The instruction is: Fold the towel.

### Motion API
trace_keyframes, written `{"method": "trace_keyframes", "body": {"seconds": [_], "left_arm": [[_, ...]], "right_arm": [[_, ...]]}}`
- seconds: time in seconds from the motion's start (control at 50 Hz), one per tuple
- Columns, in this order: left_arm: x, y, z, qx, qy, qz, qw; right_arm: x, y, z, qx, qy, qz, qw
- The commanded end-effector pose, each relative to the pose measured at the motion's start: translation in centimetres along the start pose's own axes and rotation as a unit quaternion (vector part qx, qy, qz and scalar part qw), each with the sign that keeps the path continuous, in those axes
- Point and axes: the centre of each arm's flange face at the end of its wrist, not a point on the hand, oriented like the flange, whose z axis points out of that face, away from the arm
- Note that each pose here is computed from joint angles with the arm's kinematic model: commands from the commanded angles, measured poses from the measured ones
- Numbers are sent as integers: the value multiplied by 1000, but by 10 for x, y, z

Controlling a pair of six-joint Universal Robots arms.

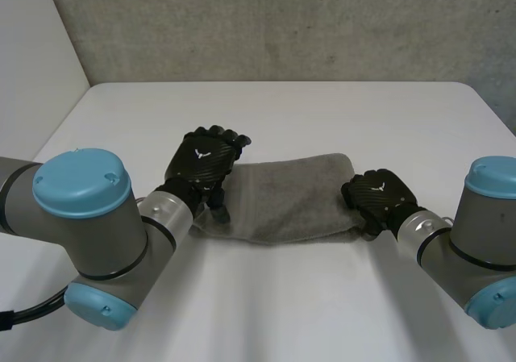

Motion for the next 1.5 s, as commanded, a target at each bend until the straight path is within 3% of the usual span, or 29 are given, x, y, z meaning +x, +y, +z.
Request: {"method": "trace_keyframes", "body": {"seconds": [0.02, 0.46, 0.6, 0.78, 0.82, 0.84, 0.88, 1.06, 1.16, 1.36, 1.5], "left_arm": [[0, 0, 0, 0, 0, -1, 1000], [-1, 2, 0, -2, -1, -1, 1000], [-4, -2, -1, 1, -6, 0, 1000], [-20, -17, -5, 20, -32, -1, 999], [-31, -23, -6, 27, -51, -3, 998], [-31, -23, -6, 27, -51, -3, 998], [-41, -29, -6, 34, -71, -8, 997], [-73, -38, -9, 47, -126, -35, 990], [-88, -35, -10, 42, -145, -40, 988], [-91, -31, -10, 42, -151, -50, 986], [-91, -36, -7, 51, -149, -62, 986]], "right_arm": [[0, -3, 0, 4, 0, 12, 1000], [7, 1, 3, -4, 9, 17, 1000], [17, -27, -19, 10, 18, 6, 1000], [28, -72, -14, 71, 28, -51, 996], [-15, -106, -14, 127, -26, -80, 988], [-16, -106, -14, 127, -26, -80, 988], [-62, -123, -7, 163, -81, -101, 978], [-138, -134, 9, 204, -151, -125, 959], [-181, -110, 20, 194, -195, -132, 952], [-186, -94, 18, 164, -198, -124, 959], [-154, -119, -4, 171, -160, -96, 968]]}}
